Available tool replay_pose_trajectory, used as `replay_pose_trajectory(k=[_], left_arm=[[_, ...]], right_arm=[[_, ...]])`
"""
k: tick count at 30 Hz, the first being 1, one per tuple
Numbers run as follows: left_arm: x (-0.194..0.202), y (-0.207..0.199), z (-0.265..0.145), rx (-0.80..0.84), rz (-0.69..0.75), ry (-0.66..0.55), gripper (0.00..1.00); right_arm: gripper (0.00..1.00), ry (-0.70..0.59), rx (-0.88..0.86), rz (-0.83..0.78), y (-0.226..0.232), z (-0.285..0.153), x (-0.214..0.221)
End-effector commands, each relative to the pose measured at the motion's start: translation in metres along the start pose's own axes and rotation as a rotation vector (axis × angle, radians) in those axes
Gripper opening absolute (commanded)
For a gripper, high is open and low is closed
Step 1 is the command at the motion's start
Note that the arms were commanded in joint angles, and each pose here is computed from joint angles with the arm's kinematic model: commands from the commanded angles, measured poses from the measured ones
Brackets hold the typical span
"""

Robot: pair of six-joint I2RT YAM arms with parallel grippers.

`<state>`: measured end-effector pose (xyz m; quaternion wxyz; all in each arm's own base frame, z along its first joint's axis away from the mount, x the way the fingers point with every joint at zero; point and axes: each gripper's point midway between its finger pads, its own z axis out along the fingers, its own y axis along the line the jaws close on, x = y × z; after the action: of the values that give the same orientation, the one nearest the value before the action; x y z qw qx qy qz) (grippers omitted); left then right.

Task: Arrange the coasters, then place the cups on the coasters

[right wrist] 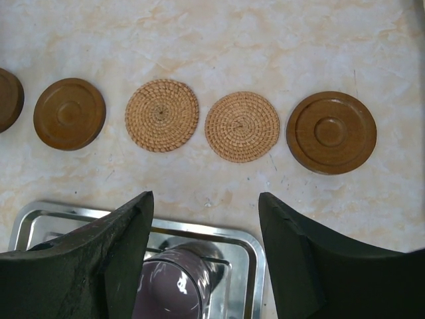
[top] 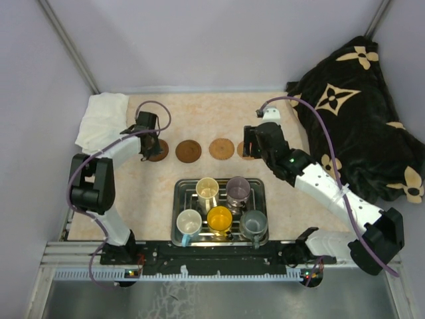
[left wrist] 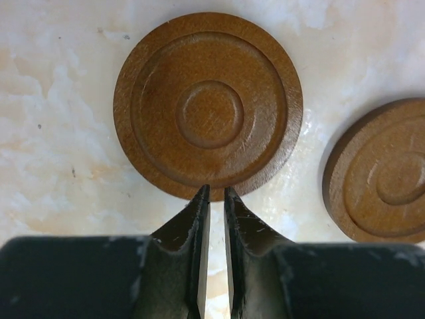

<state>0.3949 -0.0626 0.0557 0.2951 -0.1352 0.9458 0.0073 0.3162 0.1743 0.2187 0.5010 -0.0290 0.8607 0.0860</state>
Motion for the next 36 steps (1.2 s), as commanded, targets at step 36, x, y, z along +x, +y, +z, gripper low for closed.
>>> replay_pose_trajectory(k=[36], left_arm=[[0.027, 0.005, 0.042, 0.028, -0.054, 0.127, 0.13]], right_arm=[[0.64, -0.006, -0.033, 0.031, 0.010, 0.007, -0.006]])
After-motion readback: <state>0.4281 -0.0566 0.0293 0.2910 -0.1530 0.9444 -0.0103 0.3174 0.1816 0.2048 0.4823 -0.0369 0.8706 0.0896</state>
